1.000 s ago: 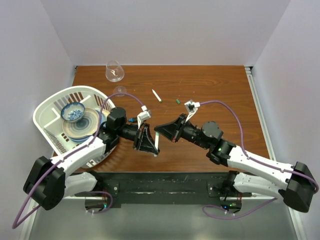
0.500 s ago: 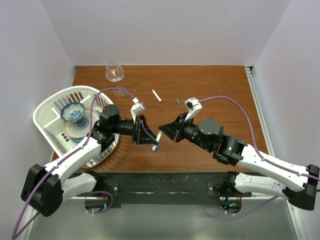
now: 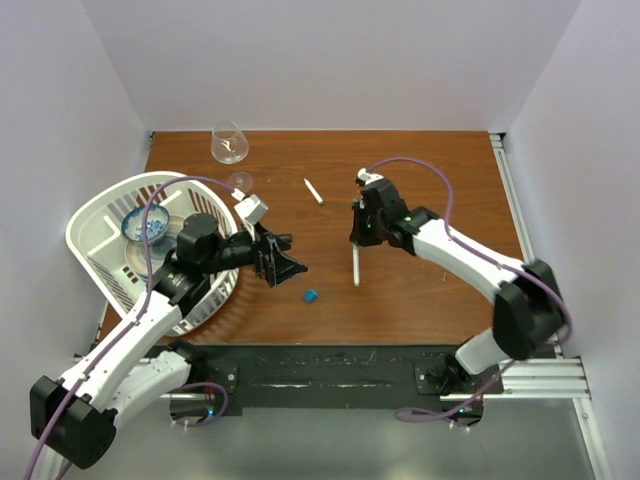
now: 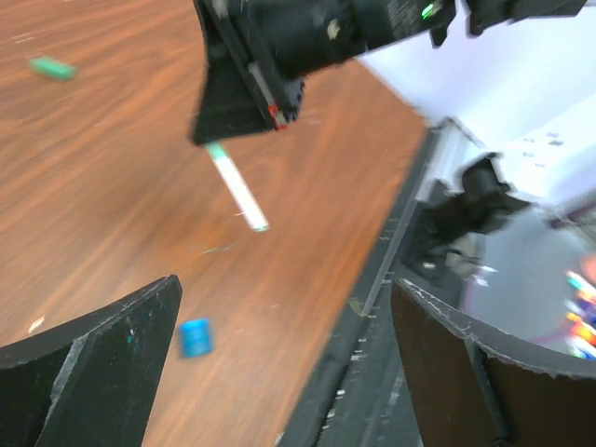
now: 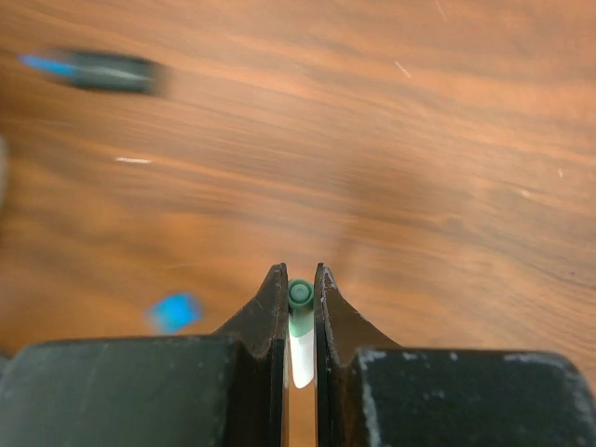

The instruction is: Insert the pens into the pen caps

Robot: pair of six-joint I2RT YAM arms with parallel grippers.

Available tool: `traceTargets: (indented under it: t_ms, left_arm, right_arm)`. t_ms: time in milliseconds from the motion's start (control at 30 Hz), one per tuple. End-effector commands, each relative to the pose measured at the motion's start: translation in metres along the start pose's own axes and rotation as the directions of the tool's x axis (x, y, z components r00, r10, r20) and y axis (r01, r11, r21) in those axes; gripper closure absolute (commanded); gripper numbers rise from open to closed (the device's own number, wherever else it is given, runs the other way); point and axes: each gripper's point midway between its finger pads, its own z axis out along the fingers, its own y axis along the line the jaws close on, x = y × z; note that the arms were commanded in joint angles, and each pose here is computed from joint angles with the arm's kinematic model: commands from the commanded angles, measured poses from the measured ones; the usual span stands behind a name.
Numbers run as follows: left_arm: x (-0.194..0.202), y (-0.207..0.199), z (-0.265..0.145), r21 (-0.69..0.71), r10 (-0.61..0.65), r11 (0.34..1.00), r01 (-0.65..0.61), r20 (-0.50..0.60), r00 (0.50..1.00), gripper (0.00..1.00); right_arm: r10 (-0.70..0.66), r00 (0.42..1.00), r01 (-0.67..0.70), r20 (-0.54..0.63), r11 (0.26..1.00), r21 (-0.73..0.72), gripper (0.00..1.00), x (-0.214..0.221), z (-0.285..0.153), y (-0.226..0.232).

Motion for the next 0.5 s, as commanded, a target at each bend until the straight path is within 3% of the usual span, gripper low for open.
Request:
traceTargets:
  t_ms: [0,200,467]
  left_arm:
    - [-0.011,0.033,-0.014,-0.225,0.076,0.972,-0.071,0.014,0.997,0.0]
    - [-0.019,0.038,-0.032,-0.319,0.125,0.943,-0.096,0.071,0.99,0.0]
    - [-0.031,0.035,-0.05,-0.372,0.174,0.922,-0.112,0.14,0.975,0.0]
  right_arm:
    - [-0.02,0.992,0.027,-0.123,0.998,0.057,1.0,0.016,0.028,-0.023]
    - [0.021,0.983,0.009,-0.181,0.987,0.161,0.94,0.016,0.066,-0.051]
    - [0.029,0.974,0.039,-0.226,0.956,0.29,0.76,0.026,0.096,-0.088]
